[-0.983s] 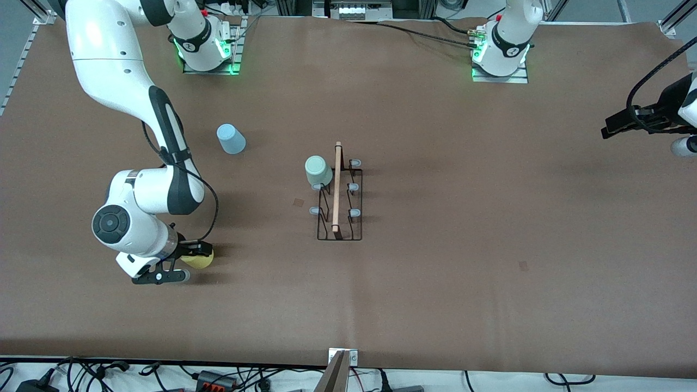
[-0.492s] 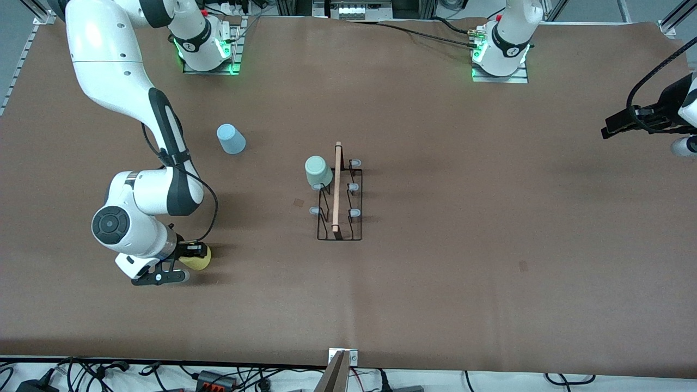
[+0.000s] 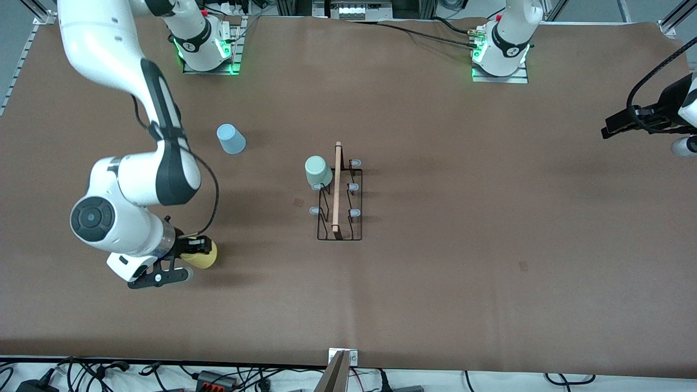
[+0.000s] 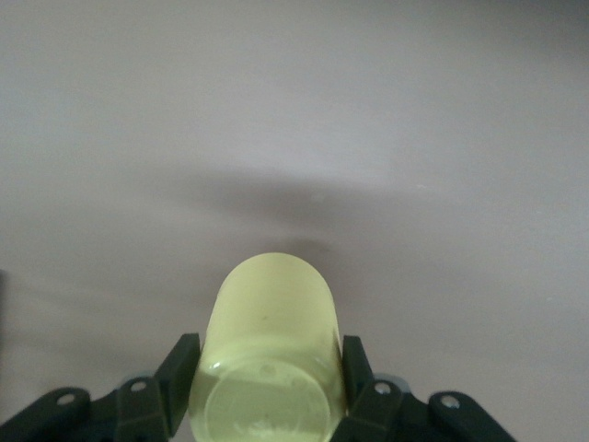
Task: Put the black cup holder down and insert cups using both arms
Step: 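Place the yellow cup onto a rack peg with the right gripper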
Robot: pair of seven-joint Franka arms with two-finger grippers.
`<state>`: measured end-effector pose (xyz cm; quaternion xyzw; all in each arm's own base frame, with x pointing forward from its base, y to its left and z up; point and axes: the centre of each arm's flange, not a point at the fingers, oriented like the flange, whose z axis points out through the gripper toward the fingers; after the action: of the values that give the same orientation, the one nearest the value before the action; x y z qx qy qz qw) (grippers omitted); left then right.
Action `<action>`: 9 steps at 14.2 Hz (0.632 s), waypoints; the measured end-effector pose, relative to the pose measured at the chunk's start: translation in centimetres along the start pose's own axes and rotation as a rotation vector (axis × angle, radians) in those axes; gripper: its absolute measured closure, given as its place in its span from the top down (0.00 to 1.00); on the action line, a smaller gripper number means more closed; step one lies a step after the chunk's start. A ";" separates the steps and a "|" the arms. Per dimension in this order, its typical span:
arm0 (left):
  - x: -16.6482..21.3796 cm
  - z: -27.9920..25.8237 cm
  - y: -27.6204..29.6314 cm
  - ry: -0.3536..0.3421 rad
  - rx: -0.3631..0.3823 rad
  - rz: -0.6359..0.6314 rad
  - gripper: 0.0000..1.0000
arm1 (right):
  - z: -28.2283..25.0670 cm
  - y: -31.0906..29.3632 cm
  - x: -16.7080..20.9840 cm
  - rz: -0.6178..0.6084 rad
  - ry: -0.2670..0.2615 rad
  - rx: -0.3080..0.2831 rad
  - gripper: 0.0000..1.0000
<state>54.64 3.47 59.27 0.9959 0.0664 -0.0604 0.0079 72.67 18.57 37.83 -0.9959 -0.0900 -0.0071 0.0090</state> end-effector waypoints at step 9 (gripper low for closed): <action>0.0 0.0 0.0 0.000 0.000 0.000 1.00 | -1.7 -22.9 -4.8 0.235 0.028 0.027 0.67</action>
<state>54.64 3.48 59.27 0.9959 0.0665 -0.0604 0.0079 63.83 40.17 39.82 -0.9992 0.0273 -0.0186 0.0243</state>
